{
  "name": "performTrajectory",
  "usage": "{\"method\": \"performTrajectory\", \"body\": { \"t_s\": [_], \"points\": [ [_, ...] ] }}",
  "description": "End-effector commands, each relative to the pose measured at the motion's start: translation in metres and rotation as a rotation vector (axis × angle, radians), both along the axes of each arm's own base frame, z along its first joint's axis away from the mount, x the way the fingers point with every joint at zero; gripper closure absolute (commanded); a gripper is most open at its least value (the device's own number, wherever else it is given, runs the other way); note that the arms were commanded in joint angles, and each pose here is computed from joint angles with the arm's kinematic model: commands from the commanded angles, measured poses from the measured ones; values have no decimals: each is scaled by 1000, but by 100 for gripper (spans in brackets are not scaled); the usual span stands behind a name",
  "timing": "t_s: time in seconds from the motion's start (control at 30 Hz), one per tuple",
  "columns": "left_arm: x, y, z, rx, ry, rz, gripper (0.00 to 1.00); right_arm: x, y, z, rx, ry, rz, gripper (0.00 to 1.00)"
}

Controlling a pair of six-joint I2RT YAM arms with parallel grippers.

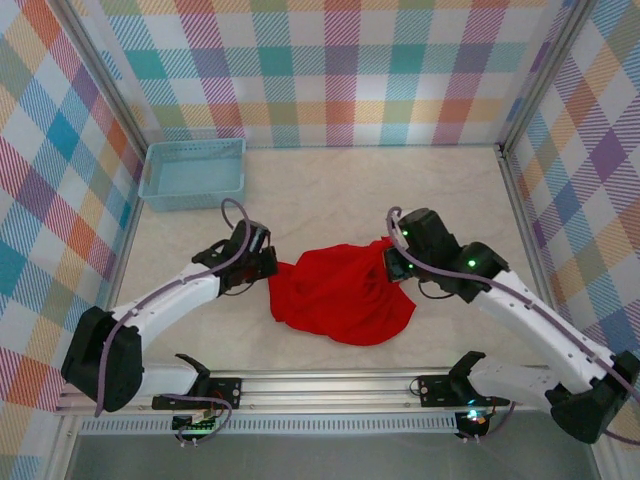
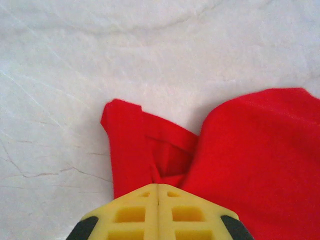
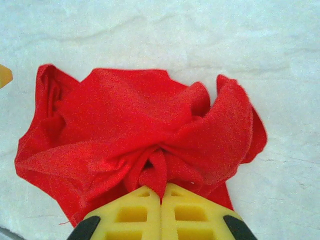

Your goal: Fold the inside-out t-shirt

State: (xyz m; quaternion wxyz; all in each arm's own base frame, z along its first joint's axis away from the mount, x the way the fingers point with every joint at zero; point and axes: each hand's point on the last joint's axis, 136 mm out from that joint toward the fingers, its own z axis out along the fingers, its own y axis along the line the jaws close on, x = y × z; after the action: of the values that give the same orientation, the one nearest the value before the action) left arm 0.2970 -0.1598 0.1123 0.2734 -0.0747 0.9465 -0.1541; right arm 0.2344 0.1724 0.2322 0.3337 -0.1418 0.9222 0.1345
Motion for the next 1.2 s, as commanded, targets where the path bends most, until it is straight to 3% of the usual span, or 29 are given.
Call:
{"method": "performTrajectory", "body": {
  "t_s": [0.0,0.03,0.1,0.2,0.33,0.47,0.53,0.57,0.7,0.8,0.93,1.0,1.17],
  "points": [
    [-13,-26,16,-47,6,-165,95,1,-4,2,-20,-11,7,100],
    [-19,-34,16,-45,3,-206,88,2,-2,-2,-16,1,11,100],
    [-38,-54,10,-15,-5,-304,66,2,2,-13,-7,26,8,100],
    [-65,-75,-2,6,-15,-419,43,3,3,-19,0,36,-2,100],
    [-93,-98,-13,30,-42,-547,25,6,4,-19,-6,33,-8,100],
    [-90,-97,-33,95,-31,-533,20,8,1,-18,-15,25,-23,100],
    [-80,-91,-42,170,-25,-492,23,8,-1,-17,-21,19,-30,100],
    [-73,-86,-47,216,-21,-458,29,7,-3,-16,-22,15,-33,100],
    [-50,-80,-55,271,6,-385,73,7,-15,-7,-41,-25,-68,100],
    [-32,-70,-50,242,10,-312,97,6,-28,1,-65,-58,-104,100],
    [-3,-49,-16,175,-26,-206,100,6,-43,24,-62,-126,-152,100],
    [10,-42,18,146,-85,-172,100,6,-50,44,-48,-186,-172,100],
    [14,-26,89,146,-207,-107,100,4,-67,79,-19,-297,-229,100]
  ]
}}
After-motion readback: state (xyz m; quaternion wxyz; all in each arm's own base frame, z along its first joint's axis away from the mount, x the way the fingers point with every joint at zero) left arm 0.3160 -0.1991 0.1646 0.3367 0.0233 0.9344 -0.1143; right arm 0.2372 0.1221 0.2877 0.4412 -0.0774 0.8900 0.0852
